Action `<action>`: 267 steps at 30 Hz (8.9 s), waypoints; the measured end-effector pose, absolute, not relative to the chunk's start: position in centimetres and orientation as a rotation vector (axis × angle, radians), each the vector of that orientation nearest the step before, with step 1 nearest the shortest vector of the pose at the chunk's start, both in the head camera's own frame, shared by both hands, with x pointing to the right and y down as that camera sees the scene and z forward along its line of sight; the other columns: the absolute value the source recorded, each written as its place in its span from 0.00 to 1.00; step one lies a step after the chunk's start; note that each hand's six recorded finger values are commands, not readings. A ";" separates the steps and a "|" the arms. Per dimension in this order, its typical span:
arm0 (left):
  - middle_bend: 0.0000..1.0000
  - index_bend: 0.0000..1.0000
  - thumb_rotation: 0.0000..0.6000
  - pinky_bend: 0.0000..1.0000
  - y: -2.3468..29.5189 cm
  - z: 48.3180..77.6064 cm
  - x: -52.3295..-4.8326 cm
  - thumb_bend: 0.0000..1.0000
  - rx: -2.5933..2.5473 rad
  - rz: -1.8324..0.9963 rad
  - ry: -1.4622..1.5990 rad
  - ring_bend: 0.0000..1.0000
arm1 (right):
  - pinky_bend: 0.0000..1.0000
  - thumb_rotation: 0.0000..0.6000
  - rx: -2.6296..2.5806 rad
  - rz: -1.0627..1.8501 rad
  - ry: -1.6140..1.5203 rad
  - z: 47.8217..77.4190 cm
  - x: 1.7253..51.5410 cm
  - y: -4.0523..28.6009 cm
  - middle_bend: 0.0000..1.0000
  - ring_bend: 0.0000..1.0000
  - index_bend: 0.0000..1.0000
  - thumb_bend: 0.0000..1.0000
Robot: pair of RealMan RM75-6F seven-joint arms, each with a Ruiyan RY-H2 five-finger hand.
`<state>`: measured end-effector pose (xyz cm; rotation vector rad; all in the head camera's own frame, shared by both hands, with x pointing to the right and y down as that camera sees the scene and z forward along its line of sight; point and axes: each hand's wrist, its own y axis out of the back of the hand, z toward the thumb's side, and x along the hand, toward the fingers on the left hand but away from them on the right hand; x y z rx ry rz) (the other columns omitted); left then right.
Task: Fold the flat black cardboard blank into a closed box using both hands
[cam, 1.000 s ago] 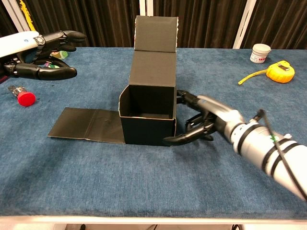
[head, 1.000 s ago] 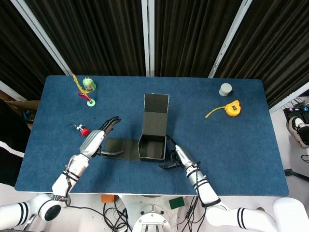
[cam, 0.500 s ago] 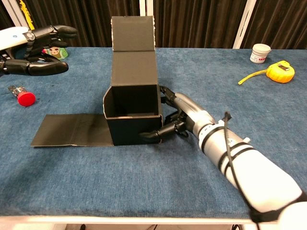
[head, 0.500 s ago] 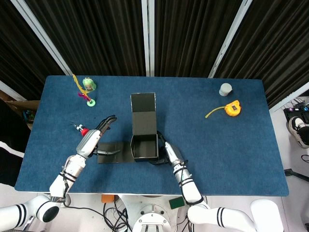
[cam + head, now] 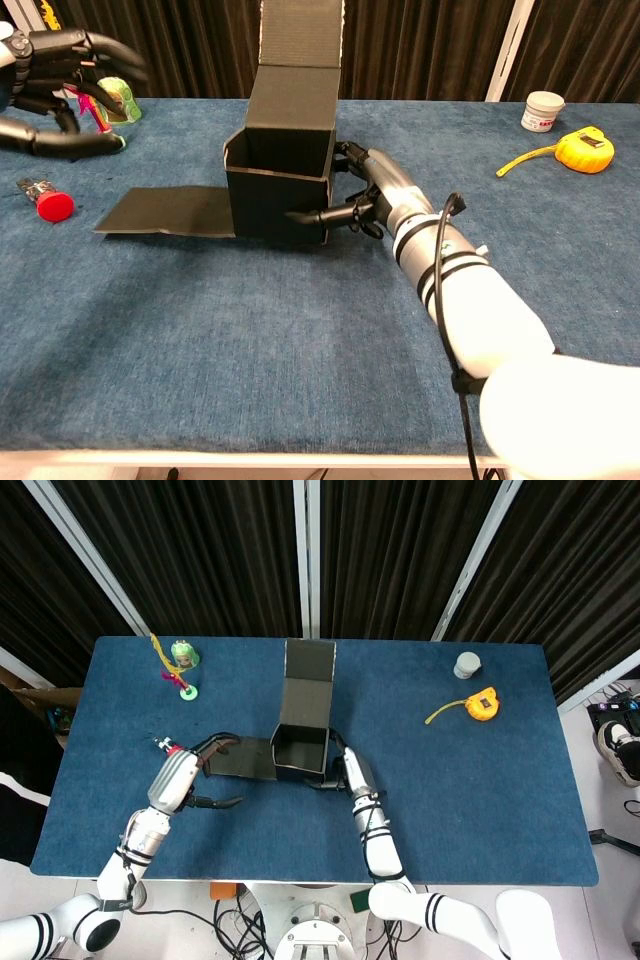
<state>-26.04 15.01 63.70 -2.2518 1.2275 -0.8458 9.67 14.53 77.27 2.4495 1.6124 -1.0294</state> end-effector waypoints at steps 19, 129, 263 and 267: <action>0.27 0.27 1.00 0.99 18.2 67.4 -23.6 0.19 -2.120 -0.901 0.804 0.67 | 1.00 1.00 2.285 -0.561 1.442 70.2 15.1 11.3 0.46 0.80 0.39 0.46; 0.47 0.49 1.00 0.99 17.7 70.6 -14.5 0.20 -1.754 -0.550 0.247 0.70 | 1.00 1.00 2.833 -0.913 1.222 76.2 17.9 18.4 0.34 0.77 0.26 0.32; 0.54 0.50 1.00 0.99 13.9 72.1 -14.5 0.06 -2.925 -0.792 1.145 0.69 | 1.00 1.00 2.399 -0.900 1.560 70.3 14.4 4.6 0.25 0.69 0.03 0.04; 0.54 0.50 1.00 0.99 14.0 73.3 -14.8 0.06 -2.915 -0.869 1.142 0.69 | 1.00 1.00 2.430 -0.812 1.514 68.8 12.3 4.8 0.27 0.70 0.03 0.02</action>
